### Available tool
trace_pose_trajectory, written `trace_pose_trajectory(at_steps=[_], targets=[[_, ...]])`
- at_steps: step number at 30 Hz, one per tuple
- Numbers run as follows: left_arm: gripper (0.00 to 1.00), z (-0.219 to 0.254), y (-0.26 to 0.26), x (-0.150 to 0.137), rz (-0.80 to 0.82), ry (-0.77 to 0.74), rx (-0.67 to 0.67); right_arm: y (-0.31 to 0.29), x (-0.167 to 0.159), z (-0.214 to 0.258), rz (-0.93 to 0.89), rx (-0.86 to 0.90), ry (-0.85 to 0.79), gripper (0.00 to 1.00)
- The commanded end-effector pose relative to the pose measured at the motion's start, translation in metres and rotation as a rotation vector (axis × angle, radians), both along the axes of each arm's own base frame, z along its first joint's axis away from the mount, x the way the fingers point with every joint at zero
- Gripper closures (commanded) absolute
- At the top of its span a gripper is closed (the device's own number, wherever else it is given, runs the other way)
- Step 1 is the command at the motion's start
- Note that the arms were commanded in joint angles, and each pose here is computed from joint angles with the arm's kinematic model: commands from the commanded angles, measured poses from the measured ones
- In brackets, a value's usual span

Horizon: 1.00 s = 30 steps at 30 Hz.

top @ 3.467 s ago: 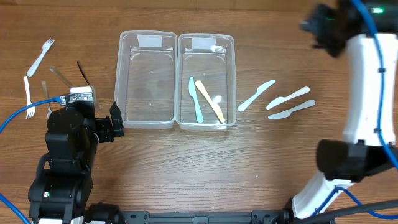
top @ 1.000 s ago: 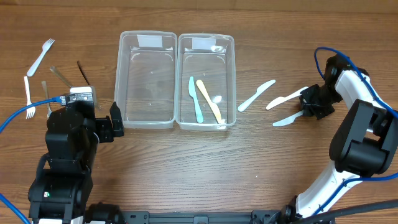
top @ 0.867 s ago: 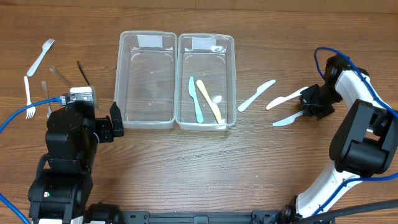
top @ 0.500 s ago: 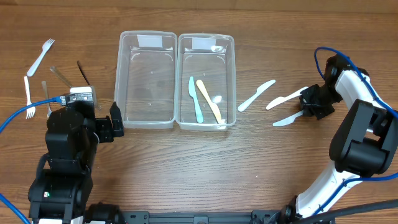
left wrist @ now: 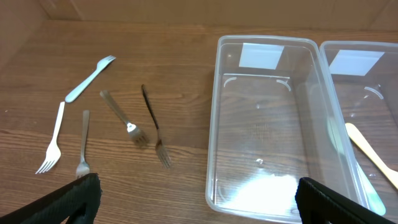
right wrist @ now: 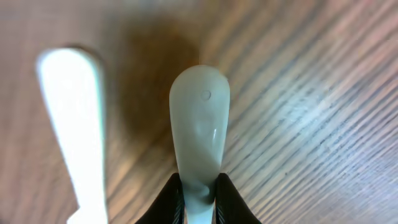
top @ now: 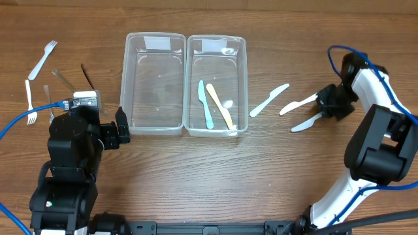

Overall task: Pack container
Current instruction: 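Carry the light blue knife into the right container and release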

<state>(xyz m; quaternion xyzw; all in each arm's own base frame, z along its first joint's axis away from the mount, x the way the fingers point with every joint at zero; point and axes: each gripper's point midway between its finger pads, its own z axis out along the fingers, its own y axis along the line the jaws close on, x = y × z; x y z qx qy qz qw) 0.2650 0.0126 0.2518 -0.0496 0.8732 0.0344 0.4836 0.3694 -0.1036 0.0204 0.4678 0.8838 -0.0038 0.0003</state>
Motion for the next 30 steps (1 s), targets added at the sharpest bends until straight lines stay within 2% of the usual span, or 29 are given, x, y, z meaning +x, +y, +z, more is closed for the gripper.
trace_pose_trajectory(at_steps=[1, 6, 11, 14, 21, 26, 30], targets=[[0.0, 0.014, 0.001, 0.002, 0.011, -0.039, -0.026, 0.01, 0.04, 0.067, 0.128, -0.088, -0.171, 0.96], [0.0, 0.014, 0.001, 0.002, 0.01, -0.039, -0.025, 0.066, 0.063, 0.142, 0.334, -0.114, -0.325, 0.96], [0.0, 0.014, 0.001, 0.002, 0.01, -0.039, -0.025, 0.165, 0.074, 0.211, 0.607, -0.111, -0.49, 0.96], [0.0, 0.014, 0.001, 0.002, 0.011, -0.039, -0.026, 0.238, 0.07, 0.227, 0.812, -0.085, -0.575, 0.96], [0.0, 0.014, 0.0, 0.002, 0.01, -0.039, -0.026, 0.319, 0.052, 0.173, 1.041, -0.019, -0.476, 0.96], [0.0, 0.014, 0.0, 0.002, 0.01, -0.039, -0.026, 0.337, 0.049, 0.124, 1.075, 0.044, -0.364, 0.96], [0.0, 0.014, 0.0, 0.002, 0.01, -0.039, -0.026, 0.334, 0.054, 0.121, 1.07, 0.017, -0.365, 0.96]])
